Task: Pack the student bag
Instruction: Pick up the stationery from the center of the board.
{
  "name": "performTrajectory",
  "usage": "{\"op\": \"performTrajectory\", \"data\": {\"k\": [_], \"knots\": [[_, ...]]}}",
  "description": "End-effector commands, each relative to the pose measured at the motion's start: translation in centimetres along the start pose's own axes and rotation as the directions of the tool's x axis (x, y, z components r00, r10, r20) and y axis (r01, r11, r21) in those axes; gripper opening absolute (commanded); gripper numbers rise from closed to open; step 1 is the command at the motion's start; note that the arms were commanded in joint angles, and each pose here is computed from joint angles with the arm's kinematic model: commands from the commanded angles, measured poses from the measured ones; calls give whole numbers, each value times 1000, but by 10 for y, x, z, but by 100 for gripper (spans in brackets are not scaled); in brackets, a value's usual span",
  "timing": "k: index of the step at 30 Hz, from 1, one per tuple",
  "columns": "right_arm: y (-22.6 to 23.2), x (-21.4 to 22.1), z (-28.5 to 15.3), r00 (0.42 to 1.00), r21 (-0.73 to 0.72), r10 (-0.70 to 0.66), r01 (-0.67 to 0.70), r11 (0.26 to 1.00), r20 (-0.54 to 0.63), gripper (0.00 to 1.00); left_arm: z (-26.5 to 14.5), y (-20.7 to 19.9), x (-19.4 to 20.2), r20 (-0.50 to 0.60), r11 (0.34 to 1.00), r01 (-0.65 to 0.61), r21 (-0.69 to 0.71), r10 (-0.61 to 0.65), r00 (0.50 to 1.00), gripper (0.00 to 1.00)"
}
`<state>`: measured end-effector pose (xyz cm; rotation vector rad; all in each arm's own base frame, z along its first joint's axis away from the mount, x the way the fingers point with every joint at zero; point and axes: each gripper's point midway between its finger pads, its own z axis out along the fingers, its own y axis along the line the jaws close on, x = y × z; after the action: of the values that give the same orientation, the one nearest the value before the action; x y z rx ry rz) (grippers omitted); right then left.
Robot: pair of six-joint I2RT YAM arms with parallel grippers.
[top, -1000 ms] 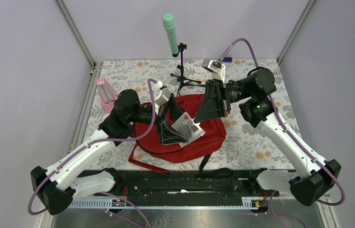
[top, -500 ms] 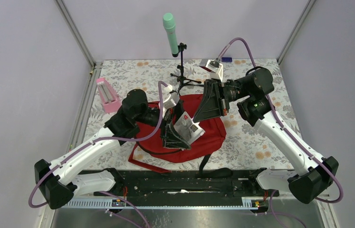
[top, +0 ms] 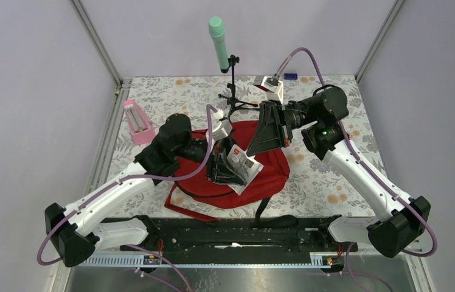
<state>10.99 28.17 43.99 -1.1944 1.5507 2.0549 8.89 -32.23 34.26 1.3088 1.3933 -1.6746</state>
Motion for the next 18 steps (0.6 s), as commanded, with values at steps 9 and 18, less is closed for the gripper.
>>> {"op": "performTrajectory", "data": {"k": [9, 18], "knots": [[10, 0, 1, 998, -27, -64, 63, 998, -26, 0, -8, -16, -14, 33, 996, -82, -22, 82, 996, 41], [0, 0, 2, 999, -22, -33, 33, 999, -24, 0, -10, -20, -10, 30, 997, -70, -17, 70, 997, 0]]}}
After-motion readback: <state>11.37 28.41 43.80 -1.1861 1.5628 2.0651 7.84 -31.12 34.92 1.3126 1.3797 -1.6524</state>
